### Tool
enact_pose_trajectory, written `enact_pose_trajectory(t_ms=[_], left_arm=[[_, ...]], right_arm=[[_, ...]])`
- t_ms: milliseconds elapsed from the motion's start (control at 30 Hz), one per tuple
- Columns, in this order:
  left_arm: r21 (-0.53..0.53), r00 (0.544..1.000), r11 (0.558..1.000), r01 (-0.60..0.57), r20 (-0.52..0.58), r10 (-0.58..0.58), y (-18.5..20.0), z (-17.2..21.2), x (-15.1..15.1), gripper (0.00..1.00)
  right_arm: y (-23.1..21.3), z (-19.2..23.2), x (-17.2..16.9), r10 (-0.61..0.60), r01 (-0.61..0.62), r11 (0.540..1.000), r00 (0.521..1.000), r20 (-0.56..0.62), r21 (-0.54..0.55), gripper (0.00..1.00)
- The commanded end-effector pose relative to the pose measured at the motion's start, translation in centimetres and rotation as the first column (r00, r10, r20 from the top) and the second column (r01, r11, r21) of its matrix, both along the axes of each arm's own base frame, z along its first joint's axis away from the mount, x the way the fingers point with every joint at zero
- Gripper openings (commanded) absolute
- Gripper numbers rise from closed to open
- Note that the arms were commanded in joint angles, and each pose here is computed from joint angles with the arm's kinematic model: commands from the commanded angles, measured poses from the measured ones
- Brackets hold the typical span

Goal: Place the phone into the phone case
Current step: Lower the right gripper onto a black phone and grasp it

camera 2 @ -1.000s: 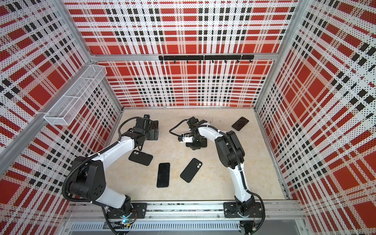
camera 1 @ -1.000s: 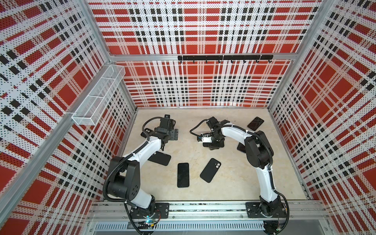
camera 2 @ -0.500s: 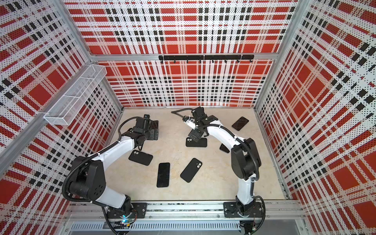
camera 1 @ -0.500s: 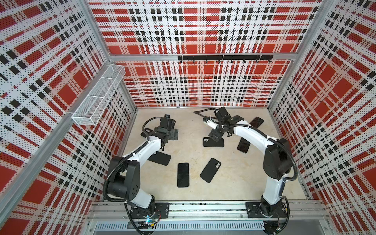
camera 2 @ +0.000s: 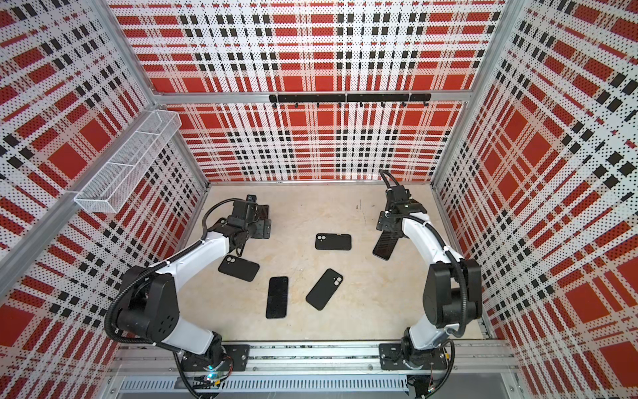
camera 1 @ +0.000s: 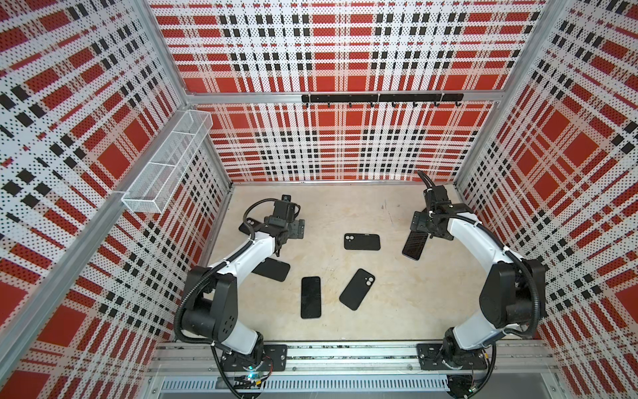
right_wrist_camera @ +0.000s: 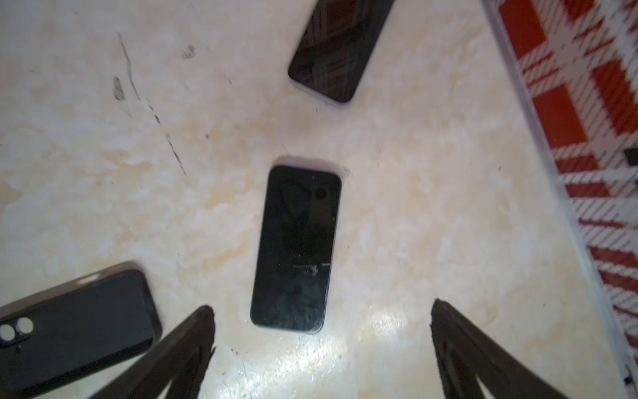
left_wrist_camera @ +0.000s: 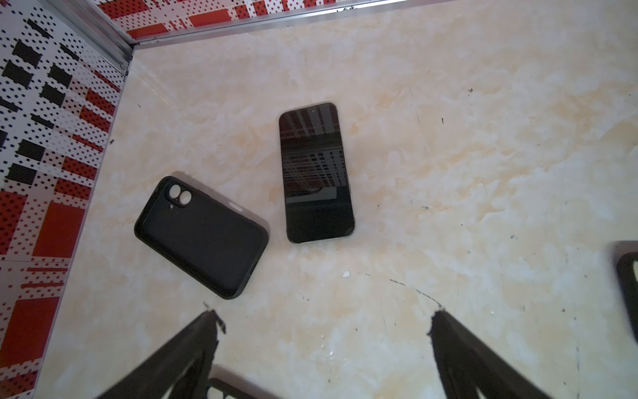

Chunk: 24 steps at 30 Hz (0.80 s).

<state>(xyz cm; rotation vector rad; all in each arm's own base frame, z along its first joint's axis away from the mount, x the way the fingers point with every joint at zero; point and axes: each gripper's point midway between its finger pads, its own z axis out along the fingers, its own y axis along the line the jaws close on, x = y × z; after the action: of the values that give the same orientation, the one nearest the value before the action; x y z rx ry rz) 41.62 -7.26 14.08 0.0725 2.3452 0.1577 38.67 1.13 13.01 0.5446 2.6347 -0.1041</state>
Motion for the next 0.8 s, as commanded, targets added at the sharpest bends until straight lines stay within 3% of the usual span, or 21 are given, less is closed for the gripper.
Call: enact_pose_trajectory(t_ms=[0,300,767], left_arm=[[-0.020,1.000,1.000,0.018,0.023,-0.017,-0.6,1.1,0.1,0.98],[0.010,0.999,1.000,0.017,0.028,-0.017,-0.8,1.2,-0.1,0.98],[0.022,0.999,1.000,0.020,0.029,-0.021,-0.8,1.2,-0.1,0.98]], right_arm=[[1.5,-3.3,-1.0,-0.059,0.075,0.989,0.990,-0.126,0.130,1.00],[0.9,-8.3,-0.5,-0.062,0.104,0.979,0.971,-0.230,0.175,1.00],[0.6,-11.2,0.4,-0.026,0.079,0.983,0.955,-0.295,0.168,0.97]])
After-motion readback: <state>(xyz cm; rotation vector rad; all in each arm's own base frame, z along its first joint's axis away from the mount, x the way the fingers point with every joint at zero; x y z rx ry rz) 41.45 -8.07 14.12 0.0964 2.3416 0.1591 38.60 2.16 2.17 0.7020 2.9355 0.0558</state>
